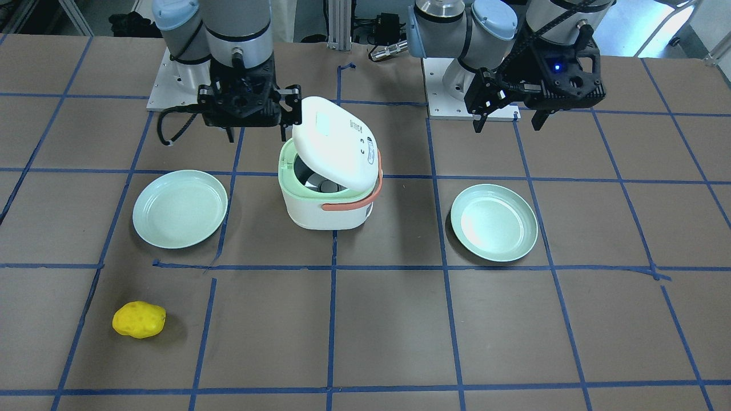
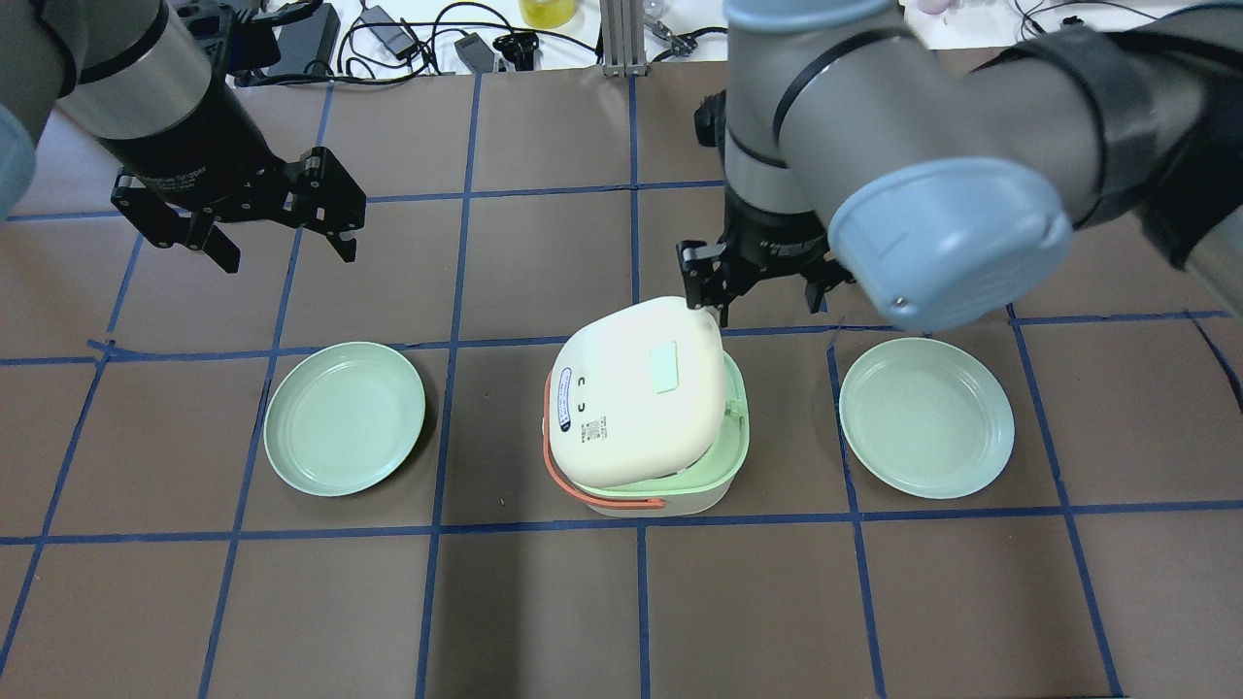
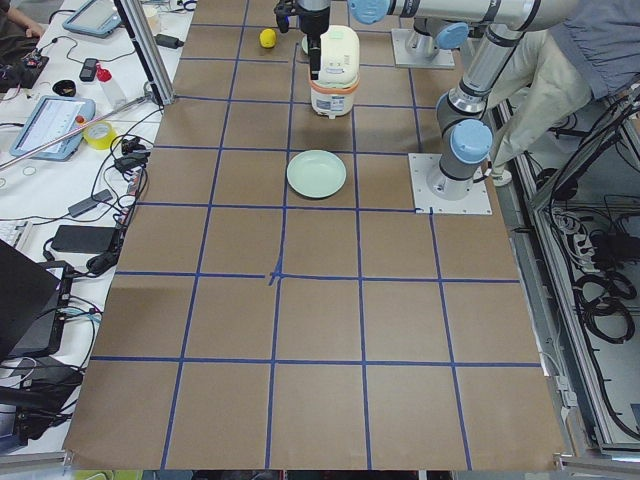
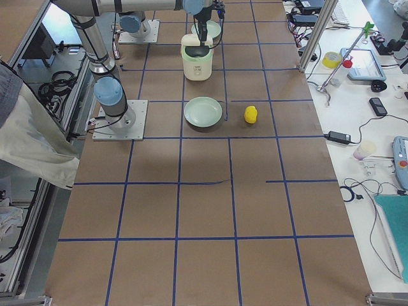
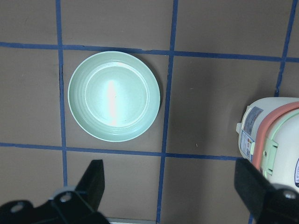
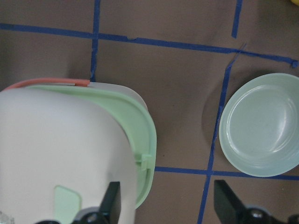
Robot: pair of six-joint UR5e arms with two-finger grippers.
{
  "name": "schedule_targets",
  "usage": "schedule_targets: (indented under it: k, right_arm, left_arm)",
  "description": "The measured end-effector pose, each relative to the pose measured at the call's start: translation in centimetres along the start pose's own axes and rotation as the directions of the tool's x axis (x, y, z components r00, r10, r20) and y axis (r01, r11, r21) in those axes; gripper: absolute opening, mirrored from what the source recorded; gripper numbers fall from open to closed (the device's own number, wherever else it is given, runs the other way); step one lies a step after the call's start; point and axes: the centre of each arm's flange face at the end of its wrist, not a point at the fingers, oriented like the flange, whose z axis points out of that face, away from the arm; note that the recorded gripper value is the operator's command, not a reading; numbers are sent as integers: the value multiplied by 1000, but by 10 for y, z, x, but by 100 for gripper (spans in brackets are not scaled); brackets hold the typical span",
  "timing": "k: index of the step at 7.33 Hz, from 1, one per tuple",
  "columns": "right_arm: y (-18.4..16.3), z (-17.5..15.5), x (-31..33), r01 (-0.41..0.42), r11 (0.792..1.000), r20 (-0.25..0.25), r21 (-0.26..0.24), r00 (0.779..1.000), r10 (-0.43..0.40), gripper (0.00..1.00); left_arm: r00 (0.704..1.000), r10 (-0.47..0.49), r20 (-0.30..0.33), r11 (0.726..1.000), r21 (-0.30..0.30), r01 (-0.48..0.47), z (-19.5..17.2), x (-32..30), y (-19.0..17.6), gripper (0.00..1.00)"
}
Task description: Press rice cooker button
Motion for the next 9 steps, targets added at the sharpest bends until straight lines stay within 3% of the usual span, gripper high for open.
schedule_targets:
  k: [2, 5, 9]
  right_arm:
    - [-26, -33, 59, -13, 998, 27, 54, 1000, 12, 100]
    - [-41, -45, 104, -39, 994, 54, 101, 998, 34, 100]
    - [-42, -45, 106, -46, 993, 53, 108, 998, 41, 100]
  left_arm:
    - [1000, 0, 0, 1000, 0, 0, 0, 0, 0, 100]
    - [1000, 0, 0, 1000, 0, 0, 0, 0, 0, 100]
    - [1000, 0, 0, 1000, 0, 0, 0, 0, 0, 100]
